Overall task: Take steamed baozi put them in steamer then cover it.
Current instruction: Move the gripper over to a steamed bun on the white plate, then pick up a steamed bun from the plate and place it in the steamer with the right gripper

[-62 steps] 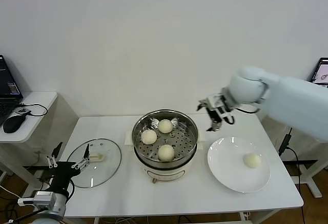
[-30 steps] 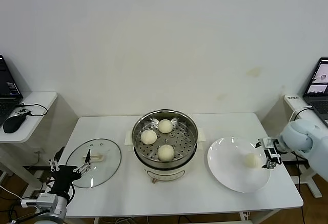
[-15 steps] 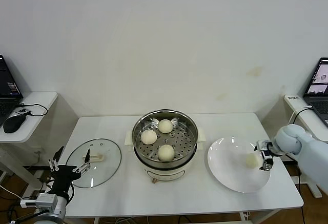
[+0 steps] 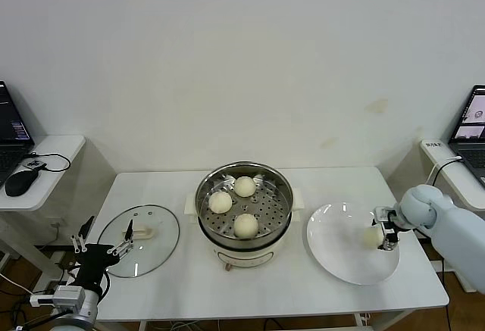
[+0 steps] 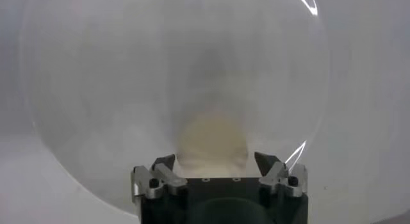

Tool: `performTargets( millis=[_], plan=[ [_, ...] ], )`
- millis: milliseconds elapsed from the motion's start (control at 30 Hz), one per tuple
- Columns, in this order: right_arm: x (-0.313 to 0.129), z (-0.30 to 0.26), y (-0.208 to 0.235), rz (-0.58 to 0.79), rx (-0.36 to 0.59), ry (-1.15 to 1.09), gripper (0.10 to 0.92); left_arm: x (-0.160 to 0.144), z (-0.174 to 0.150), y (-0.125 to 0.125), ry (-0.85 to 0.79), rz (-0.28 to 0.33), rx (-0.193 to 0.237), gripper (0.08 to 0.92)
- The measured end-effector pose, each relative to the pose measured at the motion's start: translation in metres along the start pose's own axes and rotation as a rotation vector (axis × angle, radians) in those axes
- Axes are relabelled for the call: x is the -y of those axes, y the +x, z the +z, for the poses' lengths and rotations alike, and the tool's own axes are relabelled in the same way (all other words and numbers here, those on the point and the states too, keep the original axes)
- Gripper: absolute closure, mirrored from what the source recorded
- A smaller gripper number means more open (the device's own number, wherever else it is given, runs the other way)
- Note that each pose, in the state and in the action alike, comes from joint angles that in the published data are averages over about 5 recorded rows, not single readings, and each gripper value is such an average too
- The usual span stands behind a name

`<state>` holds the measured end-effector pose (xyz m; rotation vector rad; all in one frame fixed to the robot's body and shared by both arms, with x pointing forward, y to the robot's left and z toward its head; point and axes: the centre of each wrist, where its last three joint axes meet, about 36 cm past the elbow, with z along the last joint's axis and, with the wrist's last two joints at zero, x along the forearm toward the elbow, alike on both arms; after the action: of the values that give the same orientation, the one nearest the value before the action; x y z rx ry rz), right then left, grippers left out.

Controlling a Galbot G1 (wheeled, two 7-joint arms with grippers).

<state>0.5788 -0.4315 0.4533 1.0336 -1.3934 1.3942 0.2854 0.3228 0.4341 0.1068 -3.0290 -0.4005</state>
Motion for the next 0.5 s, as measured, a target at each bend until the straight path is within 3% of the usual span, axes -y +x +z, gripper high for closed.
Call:
performTargets(
  millis=[267,500],
  plan=[
    [0.008,0.002,0.017,0.002,0.011,-0.019,0.388,-0.001,-0.003,0.001,0.002,-0.002,0.008,0.177],
    [0.031,-0.003,0.068,0.044,0.052,-0.031,0.387,-0.001,-0.005,-0.001,0.003,-0.003,0.015,0.177]
  ],
)
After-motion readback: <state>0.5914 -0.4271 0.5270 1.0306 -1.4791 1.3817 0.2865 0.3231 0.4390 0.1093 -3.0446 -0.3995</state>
